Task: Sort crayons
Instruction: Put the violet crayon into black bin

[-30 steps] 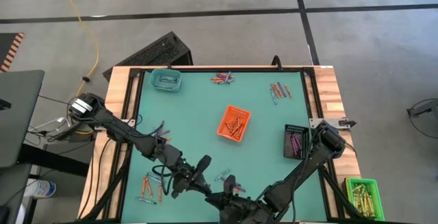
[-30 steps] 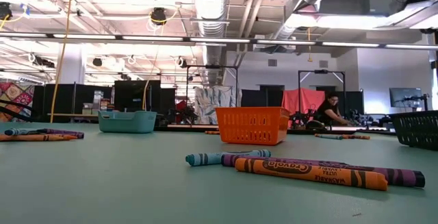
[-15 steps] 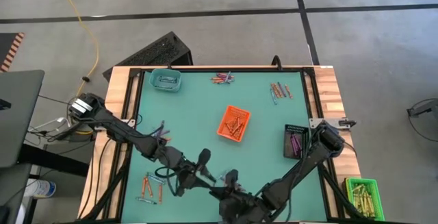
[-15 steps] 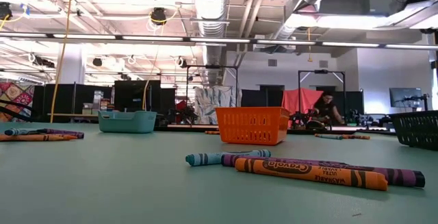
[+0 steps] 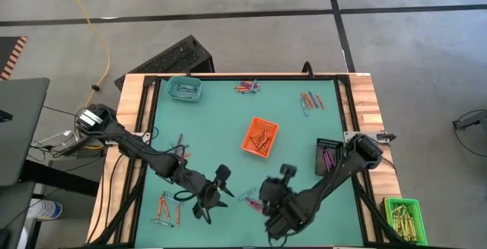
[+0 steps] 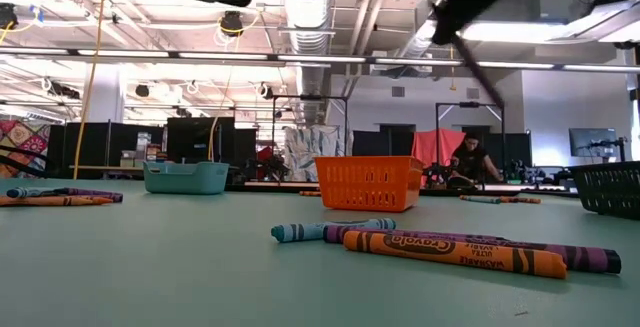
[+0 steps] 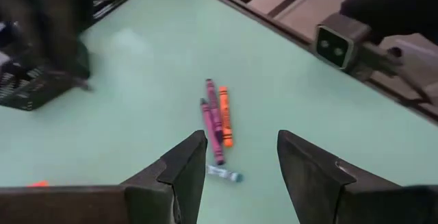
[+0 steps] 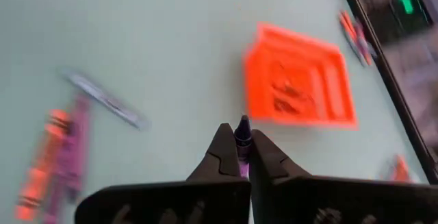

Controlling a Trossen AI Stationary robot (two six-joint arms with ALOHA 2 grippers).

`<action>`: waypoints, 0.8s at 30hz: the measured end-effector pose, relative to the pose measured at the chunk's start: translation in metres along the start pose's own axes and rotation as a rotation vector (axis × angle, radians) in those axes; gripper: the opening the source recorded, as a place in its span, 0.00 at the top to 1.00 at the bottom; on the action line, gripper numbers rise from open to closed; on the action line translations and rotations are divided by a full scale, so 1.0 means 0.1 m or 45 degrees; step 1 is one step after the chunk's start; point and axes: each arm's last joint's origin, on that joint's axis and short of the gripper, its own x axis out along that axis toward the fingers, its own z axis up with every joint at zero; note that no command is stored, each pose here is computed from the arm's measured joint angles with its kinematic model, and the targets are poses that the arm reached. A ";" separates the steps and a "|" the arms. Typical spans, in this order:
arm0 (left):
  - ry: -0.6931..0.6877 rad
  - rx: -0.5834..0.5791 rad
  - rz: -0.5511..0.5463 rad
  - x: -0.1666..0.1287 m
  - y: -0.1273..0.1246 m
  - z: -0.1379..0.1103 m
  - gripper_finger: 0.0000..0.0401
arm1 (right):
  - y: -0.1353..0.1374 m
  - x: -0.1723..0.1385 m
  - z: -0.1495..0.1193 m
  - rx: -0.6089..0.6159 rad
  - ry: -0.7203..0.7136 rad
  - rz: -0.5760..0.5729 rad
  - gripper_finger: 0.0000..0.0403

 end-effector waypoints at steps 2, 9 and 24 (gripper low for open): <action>0.000 0.000 -0.016 0.00 -0.04 0.01 0.59 | -0.13 -0.02 -0.02 0.044 0.089 -0.053 1.00; -0.016 -0.012 -0.058 -0.02 -0.16 0.05 0.60 | -0.52 -0.09 -0.04 0.158 0.193 -0.061 1.00; -0.035 -0.074 -0.098 -0.03 -0.32 -0.05 0.60 | -1.50 0.03 -0.89 0.626 0.393 0.018 1.00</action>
